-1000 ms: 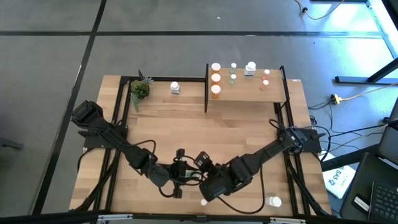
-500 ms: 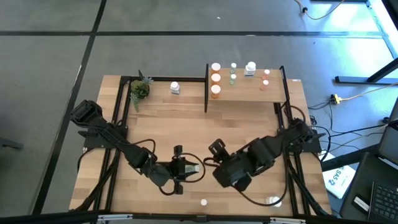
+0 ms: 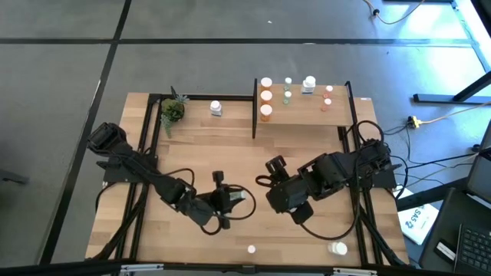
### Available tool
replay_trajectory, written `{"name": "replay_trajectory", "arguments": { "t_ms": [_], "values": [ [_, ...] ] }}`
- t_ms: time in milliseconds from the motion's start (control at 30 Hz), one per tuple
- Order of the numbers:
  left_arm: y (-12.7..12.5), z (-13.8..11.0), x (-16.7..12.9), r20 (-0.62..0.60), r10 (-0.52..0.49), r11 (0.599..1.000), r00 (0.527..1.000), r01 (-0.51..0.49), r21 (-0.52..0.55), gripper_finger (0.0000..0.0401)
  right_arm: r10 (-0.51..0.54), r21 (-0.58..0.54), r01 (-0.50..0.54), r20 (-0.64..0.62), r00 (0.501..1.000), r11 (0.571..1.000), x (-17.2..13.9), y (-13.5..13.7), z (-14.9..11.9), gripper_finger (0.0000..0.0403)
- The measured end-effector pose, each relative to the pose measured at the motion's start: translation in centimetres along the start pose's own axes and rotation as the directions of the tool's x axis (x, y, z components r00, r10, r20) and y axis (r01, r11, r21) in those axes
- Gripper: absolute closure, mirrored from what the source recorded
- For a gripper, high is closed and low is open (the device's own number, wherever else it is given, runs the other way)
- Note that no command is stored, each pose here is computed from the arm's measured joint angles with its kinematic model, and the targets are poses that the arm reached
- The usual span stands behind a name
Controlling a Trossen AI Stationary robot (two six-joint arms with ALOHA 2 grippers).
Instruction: Pick and place medicine bottles onto shelf by color
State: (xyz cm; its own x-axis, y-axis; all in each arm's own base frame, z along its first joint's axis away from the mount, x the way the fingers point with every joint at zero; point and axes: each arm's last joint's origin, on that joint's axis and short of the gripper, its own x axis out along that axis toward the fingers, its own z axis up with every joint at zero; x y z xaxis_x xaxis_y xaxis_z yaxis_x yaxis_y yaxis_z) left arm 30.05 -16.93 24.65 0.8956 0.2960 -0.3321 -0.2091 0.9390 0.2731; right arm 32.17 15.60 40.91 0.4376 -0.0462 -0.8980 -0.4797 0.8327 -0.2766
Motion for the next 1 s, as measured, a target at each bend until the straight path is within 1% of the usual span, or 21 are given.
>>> {"name": "replay_trajectory", "arguments": {
  "t_ms": [67, 100, 167, 200, 300, 400, 500, 567, 667, 733, 800, 900, 1000],
  "values": [
    [0.3, -0.1, 0.2, -0.011, 0.034, 0.999, 0.999, -0.034, -0.005, 0.0305, 0.0, -0.009, 0.0, 0.0, 1.0, 1.0, 0.0, 0.0, 0.0, 0.0202],
    [0.5, -0.1, 0.3, -0.009, 0.068, 0.998, 0.998, -0.068, -0.011, 0.0305, -0.003, -0.011, 0.003, 0.0, 1.0, 1.0, 0.0, 0.0, 0.0, 0.0202],
    [1.0, 0.0, 0.5, 0.0, 0.148, 0.989, 0.989, -0.148, -0.021, 0.0305, -0.034, -0.009, 0.034, -0.005, 0.999, 0.999, 0.0, -0.1, 0.0, 0.0202],
    [1.2, 0.1, 0.7, 0.003, 0.172, 0.985, 0.985, -0.172, -0.031, 0.0305, -0.062, -0.005, 0.062, -0.008, 0.998, 0.998, 0.0, -0.2, 0.0, 0.0202],
    [1.7, 0.2, 1.1, 0.005, 0.196, 0.979, 0.981, -0.195, -0.051, 0.0305, -0.134, 0.019, 0.134, -0.016, 0.991, 0.991, -0.2, -0.4, -0.1, 0.0202],
    [2.4, 0.2, 1.7, -0.001, 0.228, 0.972, 0.974, -0.228, -0.064, 0.0305, -0.2, 0.019, 0.201, -0.026, 0.979, 0.979, -0.2, -0.6, -0.2, 0.0202],
    [3.1, 0.3, 2.2, -0.002, 0.269, 0.96, 0.963, -0.268, -0.078, 0.0305, -0.245, 0.026, 0.246, -0.037, 0.969, 0.969, -0.2, -0.7, -0.2, 0.0202],
    [3.0, 0.2, 2.3, -0.003, 0.247, 0.966, 0.969, -0.246, -0.073, 0.0305, -0.256, 0.063, 0.258, -0.037, 0.966, 0.964, -0.3, -0.9, -0.3, 0.0202],
    [2.9, -1.0, 2.3, 0.002, 0.253, 0.967, 0.968, -0.252, -0.044, 0.0305, -0.226, 0.079, 0.227, -0.012, 0.974, 0.971, -1.2, -1.0, -0.7, 0.0202],
    [3.0, -2.0, 2.4, 0.026, 0.27, 0.961, 0.963, -0.268, -0.061, 0.0305, -0.219, 0.093, 0.217, 0.012, 0.976, 0.972, -2.3, -1.0, -1.2, 0.0202],
    [3.3, -2.7, 2.0, 0.065, 0.27, 0.96, 0.961, -0.263, -0.095, 0.0305, -0.219, 0.128, 0.214, 0.029, 0.975, 0.968, -3.4, -0.9, -2.0, 0.0202],
    [3.8, -3.3, 1.4, 0.161, 0.22, 0.967, 0.962, -0.193, -0.165, 0.0305, -0.248, 0.194, 0.241, 0.01, 0.969, 0.951, -4.1, -0.7, -3.8, 0.0202],
    [4.5, -3.3, 1.2, 0.292, 0.151, 0.975, 0.944, -0.093, -0.204, 0.0305, -0.336, 0.264, 0.325, -0.005, 0.942, 0.908, -3.9, -0.2, -5.3, 0.0202]
  ]
}}
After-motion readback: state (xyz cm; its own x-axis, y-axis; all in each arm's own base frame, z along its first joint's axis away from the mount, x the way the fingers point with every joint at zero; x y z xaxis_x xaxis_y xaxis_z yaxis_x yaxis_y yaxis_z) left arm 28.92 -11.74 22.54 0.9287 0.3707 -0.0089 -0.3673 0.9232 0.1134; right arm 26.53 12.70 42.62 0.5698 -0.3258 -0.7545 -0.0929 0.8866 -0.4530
